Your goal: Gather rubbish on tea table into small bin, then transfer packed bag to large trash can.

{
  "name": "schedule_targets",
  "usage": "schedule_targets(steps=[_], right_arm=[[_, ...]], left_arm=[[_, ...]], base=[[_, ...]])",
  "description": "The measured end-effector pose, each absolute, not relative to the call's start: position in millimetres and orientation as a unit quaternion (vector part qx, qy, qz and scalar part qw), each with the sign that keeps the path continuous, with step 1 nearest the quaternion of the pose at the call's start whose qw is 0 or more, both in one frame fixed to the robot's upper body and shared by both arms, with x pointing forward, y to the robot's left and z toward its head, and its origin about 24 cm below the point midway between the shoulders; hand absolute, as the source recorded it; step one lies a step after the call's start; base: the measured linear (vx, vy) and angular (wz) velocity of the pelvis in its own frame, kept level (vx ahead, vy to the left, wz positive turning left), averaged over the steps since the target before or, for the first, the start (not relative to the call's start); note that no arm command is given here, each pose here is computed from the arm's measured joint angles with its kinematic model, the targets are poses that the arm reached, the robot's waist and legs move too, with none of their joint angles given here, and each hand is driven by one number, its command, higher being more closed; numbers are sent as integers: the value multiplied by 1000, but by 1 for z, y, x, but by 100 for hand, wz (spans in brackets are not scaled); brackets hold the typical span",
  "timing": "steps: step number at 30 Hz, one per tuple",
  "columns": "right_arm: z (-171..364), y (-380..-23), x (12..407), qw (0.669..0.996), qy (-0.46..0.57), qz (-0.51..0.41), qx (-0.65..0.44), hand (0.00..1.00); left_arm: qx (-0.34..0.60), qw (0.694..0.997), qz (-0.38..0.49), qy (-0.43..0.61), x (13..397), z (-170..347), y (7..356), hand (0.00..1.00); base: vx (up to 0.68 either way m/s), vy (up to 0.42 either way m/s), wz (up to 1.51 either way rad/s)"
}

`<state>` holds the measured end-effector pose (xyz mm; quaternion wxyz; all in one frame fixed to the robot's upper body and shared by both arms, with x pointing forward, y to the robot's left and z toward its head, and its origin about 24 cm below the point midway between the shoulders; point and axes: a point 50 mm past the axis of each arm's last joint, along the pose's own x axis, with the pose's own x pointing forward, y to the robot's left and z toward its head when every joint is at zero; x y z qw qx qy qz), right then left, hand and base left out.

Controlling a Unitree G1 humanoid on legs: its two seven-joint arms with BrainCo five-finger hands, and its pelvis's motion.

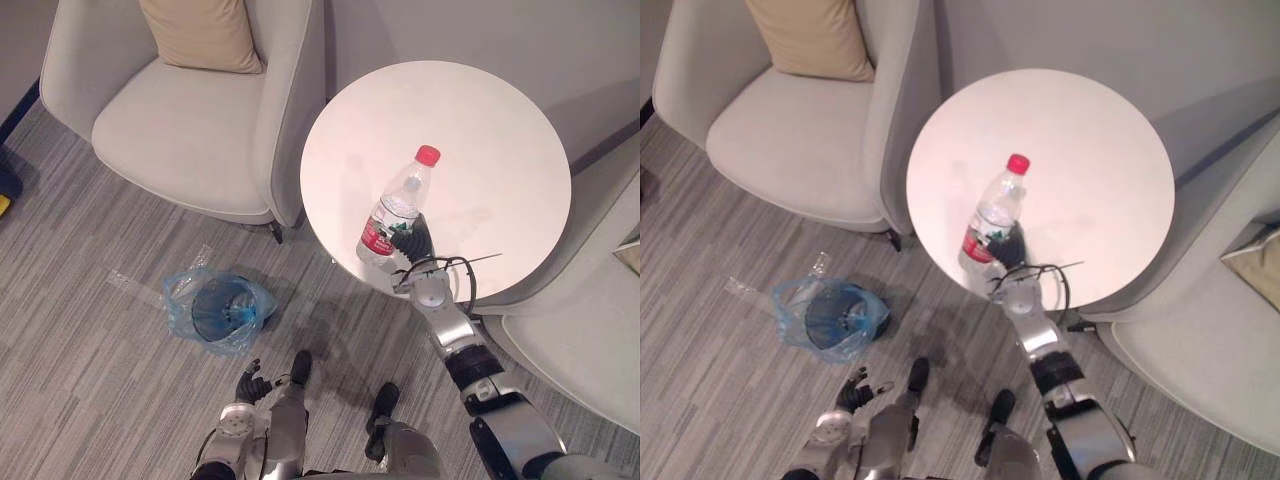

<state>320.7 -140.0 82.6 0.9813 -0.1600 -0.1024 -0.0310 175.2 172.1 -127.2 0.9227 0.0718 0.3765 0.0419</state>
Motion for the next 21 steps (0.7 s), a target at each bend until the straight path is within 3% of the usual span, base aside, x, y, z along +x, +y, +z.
schedule_targets(steps=[11,21], right_arm=[[45,-143,247,989,-60,-14,-131,100],[15,-140,214,982,-7,21,-186,100]], left_arm=[[101,897,35,430,150,-141,182,0],[114,878,16,465,129,-151,182,0]], base=[[-47,6,-30],[-61,6,-41]])
